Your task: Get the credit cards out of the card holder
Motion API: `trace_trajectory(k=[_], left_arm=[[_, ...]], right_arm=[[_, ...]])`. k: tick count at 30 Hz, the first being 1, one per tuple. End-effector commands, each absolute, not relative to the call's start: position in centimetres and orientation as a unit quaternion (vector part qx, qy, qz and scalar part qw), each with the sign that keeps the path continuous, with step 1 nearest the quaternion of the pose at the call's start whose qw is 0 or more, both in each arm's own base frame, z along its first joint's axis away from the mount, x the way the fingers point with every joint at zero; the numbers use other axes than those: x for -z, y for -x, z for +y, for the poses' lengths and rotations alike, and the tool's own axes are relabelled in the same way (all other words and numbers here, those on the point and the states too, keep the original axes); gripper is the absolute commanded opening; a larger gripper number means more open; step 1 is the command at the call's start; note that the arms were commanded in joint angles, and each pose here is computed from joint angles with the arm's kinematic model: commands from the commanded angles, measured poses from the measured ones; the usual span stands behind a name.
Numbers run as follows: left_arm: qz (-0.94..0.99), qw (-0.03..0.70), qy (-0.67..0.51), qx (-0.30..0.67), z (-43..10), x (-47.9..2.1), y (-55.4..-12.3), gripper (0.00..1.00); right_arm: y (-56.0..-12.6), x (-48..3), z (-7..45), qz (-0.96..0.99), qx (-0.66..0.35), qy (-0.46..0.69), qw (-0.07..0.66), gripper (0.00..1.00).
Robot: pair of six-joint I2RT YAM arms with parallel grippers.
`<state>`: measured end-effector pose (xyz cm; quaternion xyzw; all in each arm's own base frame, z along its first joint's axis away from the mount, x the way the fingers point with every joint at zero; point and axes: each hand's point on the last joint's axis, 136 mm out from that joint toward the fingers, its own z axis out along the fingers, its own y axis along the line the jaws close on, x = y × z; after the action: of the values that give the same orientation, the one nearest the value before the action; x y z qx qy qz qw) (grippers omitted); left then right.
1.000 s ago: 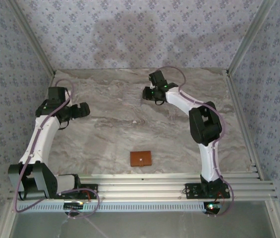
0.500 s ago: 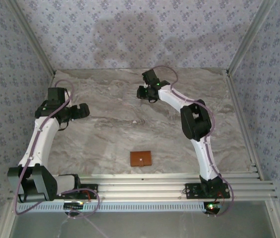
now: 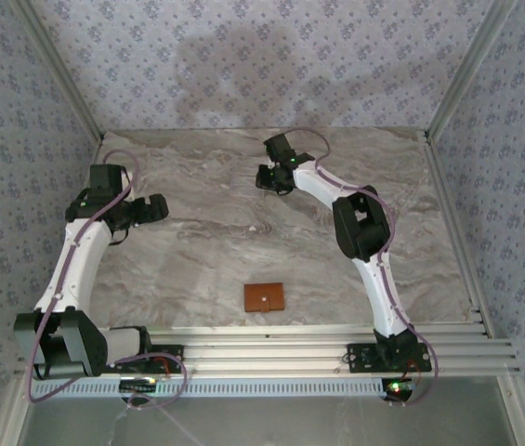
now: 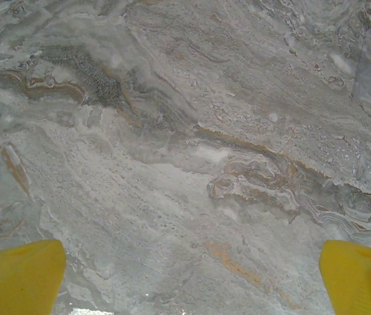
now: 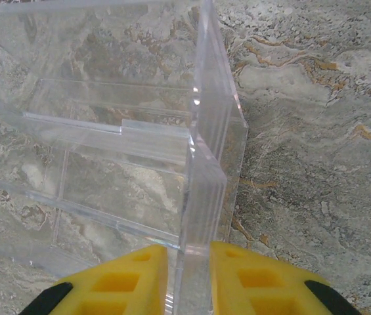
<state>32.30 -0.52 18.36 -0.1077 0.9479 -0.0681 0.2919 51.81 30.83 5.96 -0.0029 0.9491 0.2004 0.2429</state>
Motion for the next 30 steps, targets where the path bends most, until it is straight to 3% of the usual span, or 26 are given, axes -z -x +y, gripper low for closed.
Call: trace_trajectory(k=[1, 16, 30], left_arm=[[0.947, 0.296, 0.105, 0.065, -0.3, -18.7, -32.0, 0.99], [0.949, 0.291, 0.108, 0.059, -0.1, -18.4, -32.1, 0.99], [0.952, 0.280, 0.112, 0.044, 0.5, -17.8, -32.2, 1.00]], right_arm=[[-51.2, -5.4, 29.9, 0.958, -0.168, -0.004, 0.231, 0.22], [-49.4, -7.0, 27.1, 0.963, -0.125, 0.023, 0.238, 0.09], [-45.3, -8.9, 21.2, 0.969, -0.065, 0.013, 0.237, 0.07]])
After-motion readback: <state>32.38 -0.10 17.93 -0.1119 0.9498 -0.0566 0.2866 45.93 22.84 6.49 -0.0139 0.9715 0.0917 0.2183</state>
